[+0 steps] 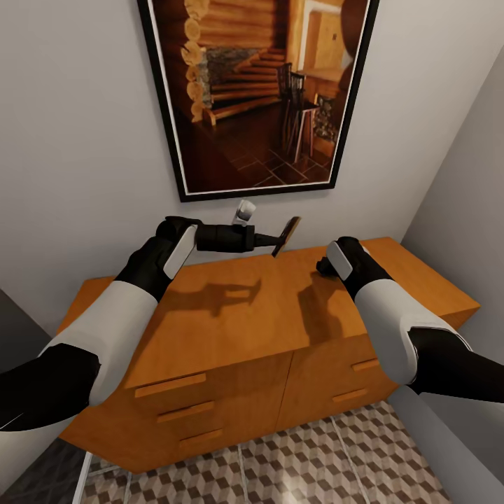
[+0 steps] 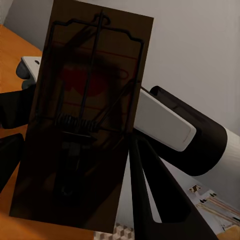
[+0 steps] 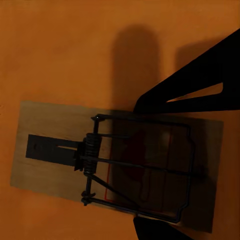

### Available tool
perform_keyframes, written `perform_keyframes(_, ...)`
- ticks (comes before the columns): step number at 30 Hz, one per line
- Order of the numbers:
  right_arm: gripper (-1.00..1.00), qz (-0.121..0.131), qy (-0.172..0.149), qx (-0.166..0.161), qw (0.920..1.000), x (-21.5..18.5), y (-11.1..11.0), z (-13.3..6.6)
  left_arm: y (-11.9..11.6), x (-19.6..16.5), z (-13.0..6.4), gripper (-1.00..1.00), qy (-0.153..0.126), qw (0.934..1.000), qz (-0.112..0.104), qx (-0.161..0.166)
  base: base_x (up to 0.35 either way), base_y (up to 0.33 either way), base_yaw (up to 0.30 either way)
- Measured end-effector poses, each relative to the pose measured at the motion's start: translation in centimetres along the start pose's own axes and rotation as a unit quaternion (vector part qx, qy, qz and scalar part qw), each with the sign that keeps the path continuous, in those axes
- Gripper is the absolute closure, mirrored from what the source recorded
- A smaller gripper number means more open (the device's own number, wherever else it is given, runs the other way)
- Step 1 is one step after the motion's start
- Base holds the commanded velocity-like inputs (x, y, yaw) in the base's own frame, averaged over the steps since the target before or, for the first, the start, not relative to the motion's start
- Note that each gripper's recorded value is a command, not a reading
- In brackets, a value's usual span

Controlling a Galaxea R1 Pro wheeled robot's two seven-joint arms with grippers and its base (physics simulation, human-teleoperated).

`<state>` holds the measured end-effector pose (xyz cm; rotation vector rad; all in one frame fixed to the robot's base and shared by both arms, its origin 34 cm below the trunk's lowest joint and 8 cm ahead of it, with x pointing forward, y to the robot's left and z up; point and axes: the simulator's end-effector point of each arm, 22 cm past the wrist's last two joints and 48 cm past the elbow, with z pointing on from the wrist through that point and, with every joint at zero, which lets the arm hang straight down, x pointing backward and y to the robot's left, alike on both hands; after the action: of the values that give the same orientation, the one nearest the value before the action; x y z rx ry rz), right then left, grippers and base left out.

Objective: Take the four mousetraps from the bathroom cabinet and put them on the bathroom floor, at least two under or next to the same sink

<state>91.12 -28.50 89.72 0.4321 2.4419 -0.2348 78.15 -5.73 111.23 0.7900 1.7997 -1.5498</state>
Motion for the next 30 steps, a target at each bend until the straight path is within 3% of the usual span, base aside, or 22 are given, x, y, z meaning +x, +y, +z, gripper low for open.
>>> perform_keyframes(19,1.00,0.000,0.000,0.000,1.0000,0.0,0.0,0.0,0.0,0.0,0.0,1.00,0.000,1.0000,0.000,0.000,0.000,0.000,0.000)
perform_keyframes(30,1.00,-0.014,0.016,0.009,0.9997,0.5,-0.4,-0.6,-1.0,-1.2,-0.2,1.00,0.001,1.0000,-0.001,-0.001,0.000,0.000,0.000)
